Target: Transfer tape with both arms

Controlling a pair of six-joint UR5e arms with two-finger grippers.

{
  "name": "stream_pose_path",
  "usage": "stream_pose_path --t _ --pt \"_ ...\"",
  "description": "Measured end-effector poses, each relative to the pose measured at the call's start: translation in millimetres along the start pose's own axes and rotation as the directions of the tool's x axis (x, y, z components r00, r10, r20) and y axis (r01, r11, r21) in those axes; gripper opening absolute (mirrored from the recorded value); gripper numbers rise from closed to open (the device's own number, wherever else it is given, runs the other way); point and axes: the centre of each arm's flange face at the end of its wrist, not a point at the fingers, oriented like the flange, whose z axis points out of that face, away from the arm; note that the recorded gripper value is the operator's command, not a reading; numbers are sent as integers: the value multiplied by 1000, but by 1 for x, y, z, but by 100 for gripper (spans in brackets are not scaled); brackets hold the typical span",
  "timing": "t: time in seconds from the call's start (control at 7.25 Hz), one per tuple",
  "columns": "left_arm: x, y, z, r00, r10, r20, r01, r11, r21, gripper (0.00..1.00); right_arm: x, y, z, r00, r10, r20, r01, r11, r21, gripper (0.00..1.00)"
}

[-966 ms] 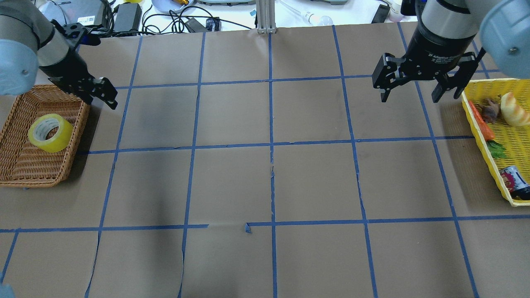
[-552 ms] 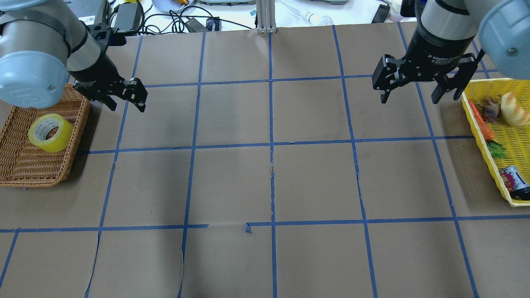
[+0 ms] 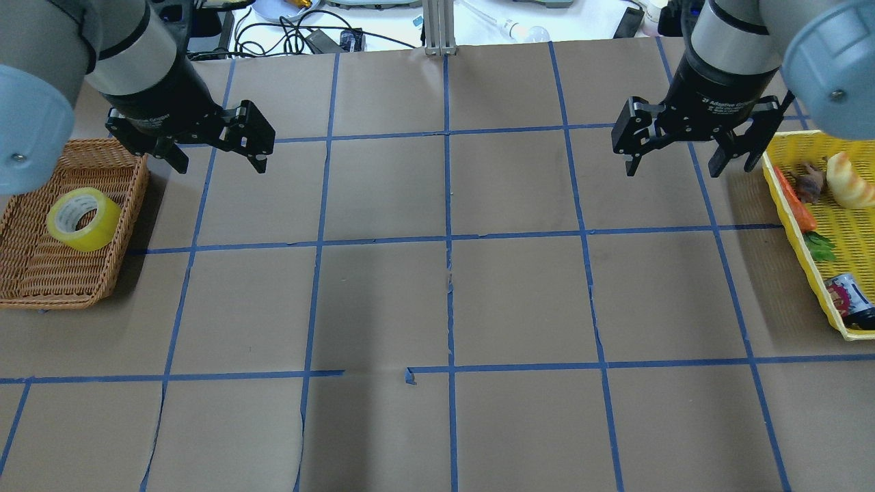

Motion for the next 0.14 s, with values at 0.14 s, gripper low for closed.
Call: stream_pose_path --t 0.14 --pt "-2 -5 -7 1000 -5 -3 5 1000 13 100 0 0 0 1000 -2 0 2 1000 0 100"
